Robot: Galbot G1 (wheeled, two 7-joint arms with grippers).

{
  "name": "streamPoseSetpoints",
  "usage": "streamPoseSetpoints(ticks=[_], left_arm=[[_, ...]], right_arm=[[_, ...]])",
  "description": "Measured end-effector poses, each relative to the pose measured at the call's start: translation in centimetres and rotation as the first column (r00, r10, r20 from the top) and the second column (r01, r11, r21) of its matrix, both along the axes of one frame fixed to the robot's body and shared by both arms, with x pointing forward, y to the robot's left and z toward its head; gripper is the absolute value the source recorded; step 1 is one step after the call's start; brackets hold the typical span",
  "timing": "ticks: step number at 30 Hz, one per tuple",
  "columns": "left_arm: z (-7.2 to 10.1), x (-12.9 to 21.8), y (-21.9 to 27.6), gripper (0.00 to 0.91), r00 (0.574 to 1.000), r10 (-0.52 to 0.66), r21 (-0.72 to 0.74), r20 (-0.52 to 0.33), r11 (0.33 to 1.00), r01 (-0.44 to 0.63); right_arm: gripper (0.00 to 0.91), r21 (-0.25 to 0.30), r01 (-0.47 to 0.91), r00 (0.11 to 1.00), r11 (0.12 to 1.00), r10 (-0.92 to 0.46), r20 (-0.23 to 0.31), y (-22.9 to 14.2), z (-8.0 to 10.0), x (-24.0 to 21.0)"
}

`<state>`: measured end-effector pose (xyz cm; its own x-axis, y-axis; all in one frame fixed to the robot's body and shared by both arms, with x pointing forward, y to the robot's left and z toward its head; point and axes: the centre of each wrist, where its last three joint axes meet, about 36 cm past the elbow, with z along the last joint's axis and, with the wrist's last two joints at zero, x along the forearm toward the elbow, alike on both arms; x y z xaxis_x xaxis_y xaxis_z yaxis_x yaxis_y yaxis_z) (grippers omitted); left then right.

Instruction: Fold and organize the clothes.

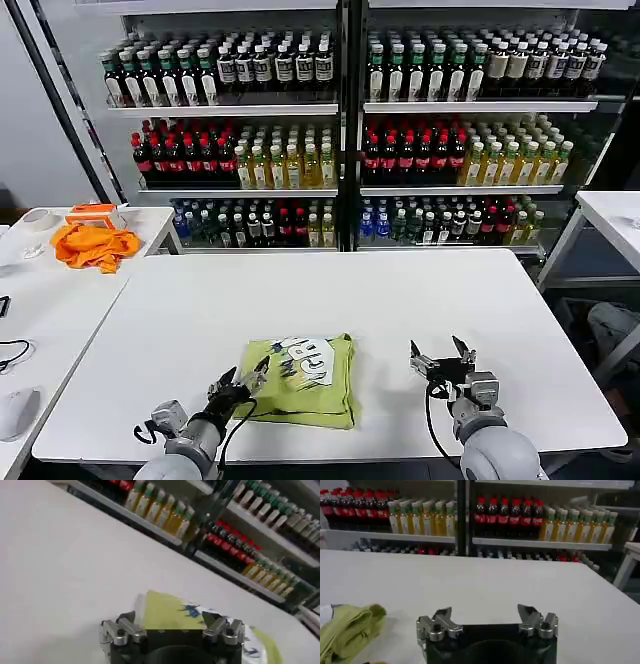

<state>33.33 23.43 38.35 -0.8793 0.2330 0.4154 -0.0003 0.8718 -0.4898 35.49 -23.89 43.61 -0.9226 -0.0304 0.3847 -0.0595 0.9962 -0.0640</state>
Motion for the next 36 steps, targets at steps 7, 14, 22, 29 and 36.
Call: streamPoseSetpoints(ticks=[7,14,22,29,36], left_arm=[[-0.5,0.1,0.0,0.907,1.000,-0.012,-0.041,-0.028,0.999,0.011],[-0.8,0.7,-0.2,0.756,0.999,-0.010,-0.151,-0.046,0.989,0.003],[-1.6,1.2,-0.1,0.020,0.998,0.014,-0.232,-0.061,0.972,-0.027],[-2.2,1.0,0.0,0.020,0.997,0.038,-0.301,-0.072,0.952,-0.058],[-2.2,1.2,0.0,0.020,0.996,0.063,-0.368,-0.063,0.926,-0.082]], right_arm=[[0.907,-0.003,0.006,1.000,1.000,-0.006,0.000,-0.1,0.2,-0.3],[0.907,-0.005,0.009,1.000,1.000,-0.009,-0.002,-0.1,0.4,-0.5],[0.907,-0.003,0.014,1.000,1.000,-0.014,-0.006,-0.1,0.3,-0.8],[0.907,-0.001,0.015,1.000,1.000,-0.015,-0.004,0.0,0.5,-1.1],[0.907,0.000,0.020,1.000,1.000,-0.020,-0.005,-0.2,0.6,-1.2]])
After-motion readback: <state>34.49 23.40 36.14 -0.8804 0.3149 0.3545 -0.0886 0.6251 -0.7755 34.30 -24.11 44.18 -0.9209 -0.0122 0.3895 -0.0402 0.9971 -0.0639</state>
